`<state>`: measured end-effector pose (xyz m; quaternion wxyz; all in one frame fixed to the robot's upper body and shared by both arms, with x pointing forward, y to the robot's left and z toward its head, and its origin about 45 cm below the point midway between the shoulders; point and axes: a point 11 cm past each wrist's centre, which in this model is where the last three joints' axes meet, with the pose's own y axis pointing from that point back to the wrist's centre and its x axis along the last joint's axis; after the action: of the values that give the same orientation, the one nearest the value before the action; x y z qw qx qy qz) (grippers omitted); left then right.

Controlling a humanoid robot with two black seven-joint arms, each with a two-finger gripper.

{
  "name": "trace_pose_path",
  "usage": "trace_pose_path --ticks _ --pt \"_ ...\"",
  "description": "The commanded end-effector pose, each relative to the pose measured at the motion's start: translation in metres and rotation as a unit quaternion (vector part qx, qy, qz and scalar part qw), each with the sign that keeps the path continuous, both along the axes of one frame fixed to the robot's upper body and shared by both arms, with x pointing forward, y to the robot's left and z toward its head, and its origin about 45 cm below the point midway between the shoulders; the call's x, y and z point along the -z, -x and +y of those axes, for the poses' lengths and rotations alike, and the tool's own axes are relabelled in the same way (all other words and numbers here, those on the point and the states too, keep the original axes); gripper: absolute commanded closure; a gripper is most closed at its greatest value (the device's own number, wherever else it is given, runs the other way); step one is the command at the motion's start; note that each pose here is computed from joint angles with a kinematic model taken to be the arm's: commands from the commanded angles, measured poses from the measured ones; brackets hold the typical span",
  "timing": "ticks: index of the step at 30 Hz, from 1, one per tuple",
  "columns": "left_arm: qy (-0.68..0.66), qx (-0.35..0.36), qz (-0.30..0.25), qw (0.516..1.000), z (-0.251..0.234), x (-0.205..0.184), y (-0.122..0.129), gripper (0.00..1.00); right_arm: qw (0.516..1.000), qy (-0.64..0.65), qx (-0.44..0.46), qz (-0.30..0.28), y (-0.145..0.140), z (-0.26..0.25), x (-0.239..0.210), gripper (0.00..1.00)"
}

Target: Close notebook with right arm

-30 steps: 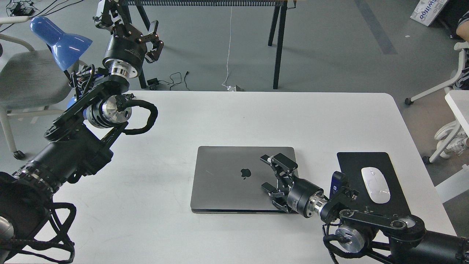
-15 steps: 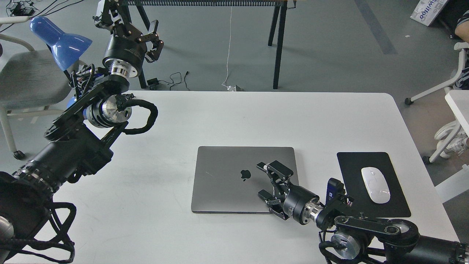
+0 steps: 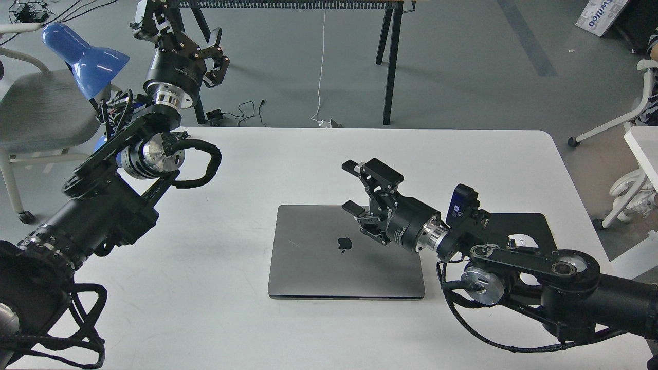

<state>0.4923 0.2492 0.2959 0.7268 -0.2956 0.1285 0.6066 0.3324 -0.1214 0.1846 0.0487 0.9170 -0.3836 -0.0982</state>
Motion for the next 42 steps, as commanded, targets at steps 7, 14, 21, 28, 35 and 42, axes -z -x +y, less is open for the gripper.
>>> trace_pose_path --ticks 7,14,21,28,35,42 --pt "0.000 0.000 0.000 1.000 0.000 0.000 0.000 0.00 0.980 -0.011 0.163 -0.110 -0.109 -0.080 -0.076 0.00" --pt "-0.001 0.000 0.001 1.000 0.000 0.001 0.000 0.00 0.957 -0.052 0.251 -0.139 -0.146 -0.121 -0.114 0.00" --pt "-0.002 0.001 0.001 1.000 -0.001 0.001 0.000 0.00 0.938 -0.112 0.295 -0.144 -0.157 -0.136 -0.135 0.00" --pt "-0.003 0.002 0.001 1.000 -0.001 0.001 0.000 0.00 0.934 -0.149 0.287 -0.151 -0.153 -0.131 -0.135 0.00" --pt "-0.002 0.002 0.001 1.000 -0.001 0.001 0.000 0.00 0.927 -0.158 0.305 -0.149 -0.153 -0.138 -0.131 0.00" --pt "-0.003 0.002 0.001 1.000 -0.001 0.001 0.000 0.00 0.915 -0.172 0.348 -0.108 -0.153 -0.157 -0.108 0.00"
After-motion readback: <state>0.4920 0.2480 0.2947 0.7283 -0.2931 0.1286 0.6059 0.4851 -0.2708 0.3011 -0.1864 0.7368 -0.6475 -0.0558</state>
